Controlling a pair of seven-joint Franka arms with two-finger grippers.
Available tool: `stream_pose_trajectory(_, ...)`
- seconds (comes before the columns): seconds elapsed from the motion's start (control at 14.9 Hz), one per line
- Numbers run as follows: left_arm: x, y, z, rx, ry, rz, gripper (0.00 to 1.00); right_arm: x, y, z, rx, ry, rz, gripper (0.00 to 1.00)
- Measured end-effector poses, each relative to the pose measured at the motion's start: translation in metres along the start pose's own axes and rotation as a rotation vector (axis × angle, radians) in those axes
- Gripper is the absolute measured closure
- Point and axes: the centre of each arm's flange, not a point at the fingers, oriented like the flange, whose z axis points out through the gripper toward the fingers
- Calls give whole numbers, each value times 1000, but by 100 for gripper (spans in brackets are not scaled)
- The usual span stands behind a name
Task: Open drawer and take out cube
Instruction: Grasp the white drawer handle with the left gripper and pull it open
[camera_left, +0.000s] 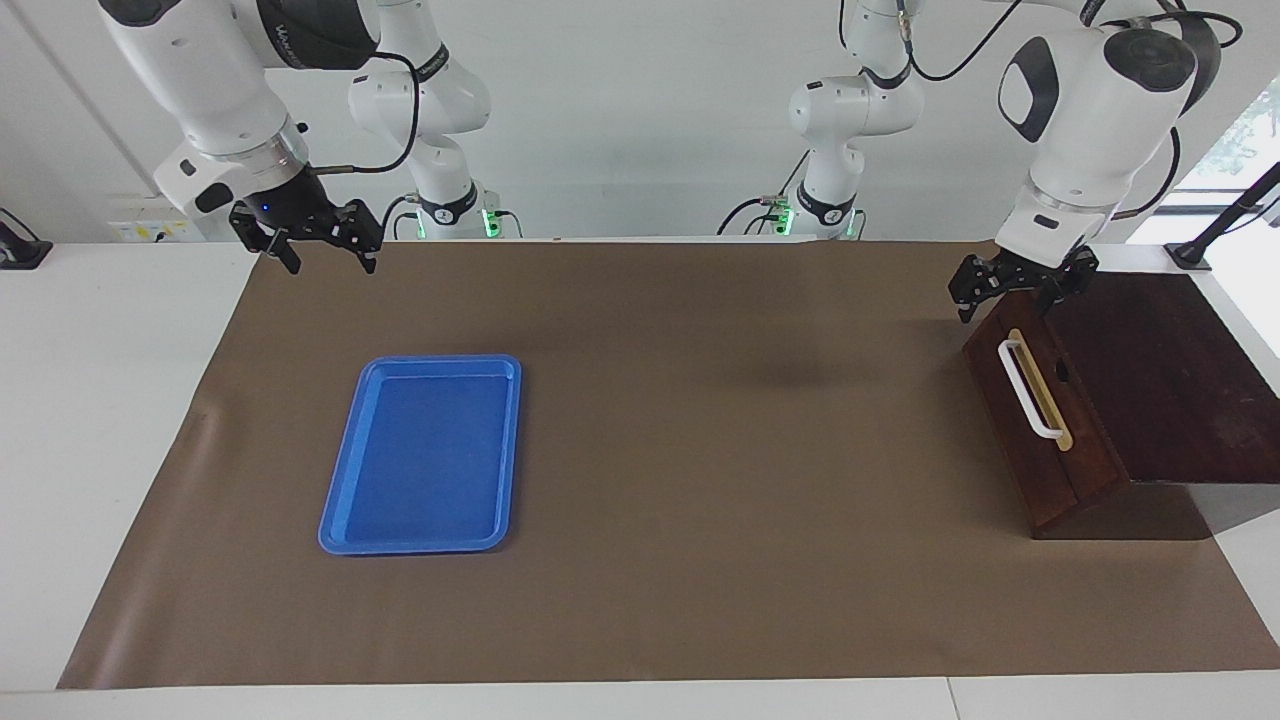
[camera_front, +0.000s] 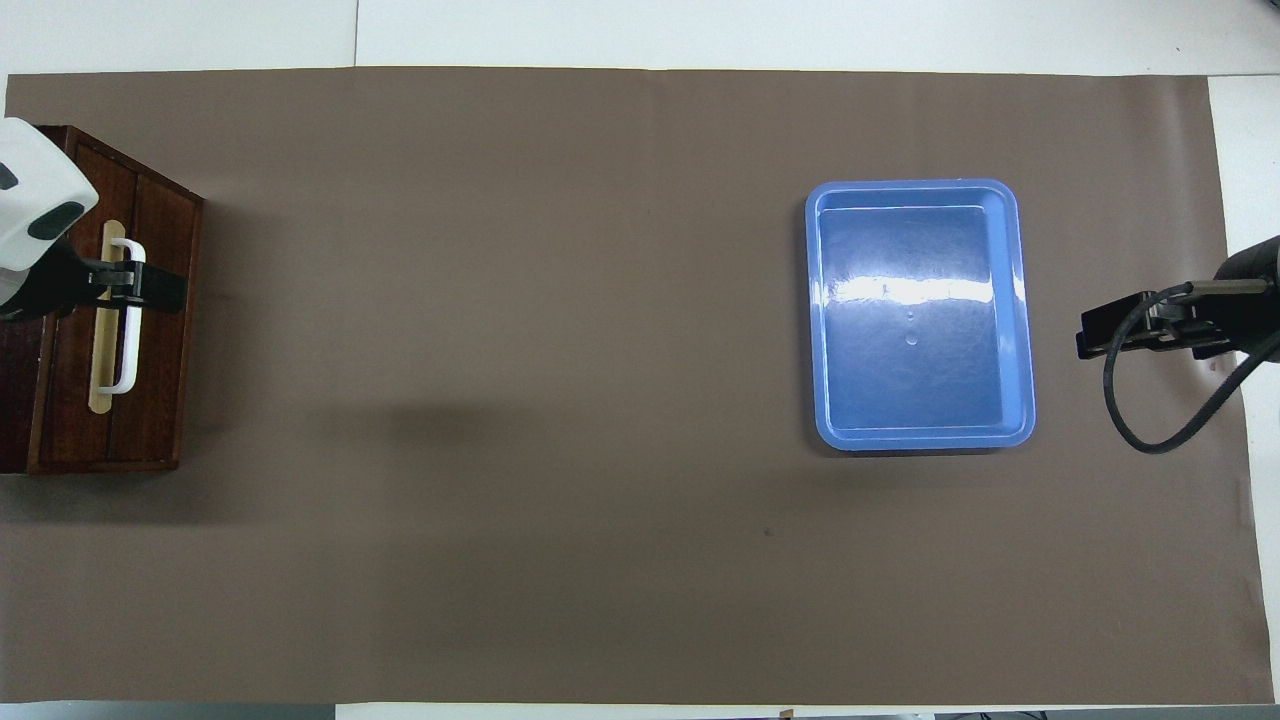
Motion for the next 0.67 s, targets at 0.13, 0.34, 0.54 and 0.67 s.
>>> stream_pose_trajectory(0.13, 5, 2, 23, 83, 15, 47, 0, 0, 0, 0, 0, 0, 0, 0)
stream_pose_trajectory(0.34, 17, 11, 67, 154, 16, 106, 0, 0, 0, 0, 0, 0, 0, 0)
stream_pose_trajectory(0.54, 26, 15, 94, 203, 4, 143, 0, 0, 0, 0, 0, 0, 0, 0)
stream_pose_trajectory(0.67, 30, 19, 104, 215, 8, 156, 0, 0, 0, 0, 0, 0, 0, 0)
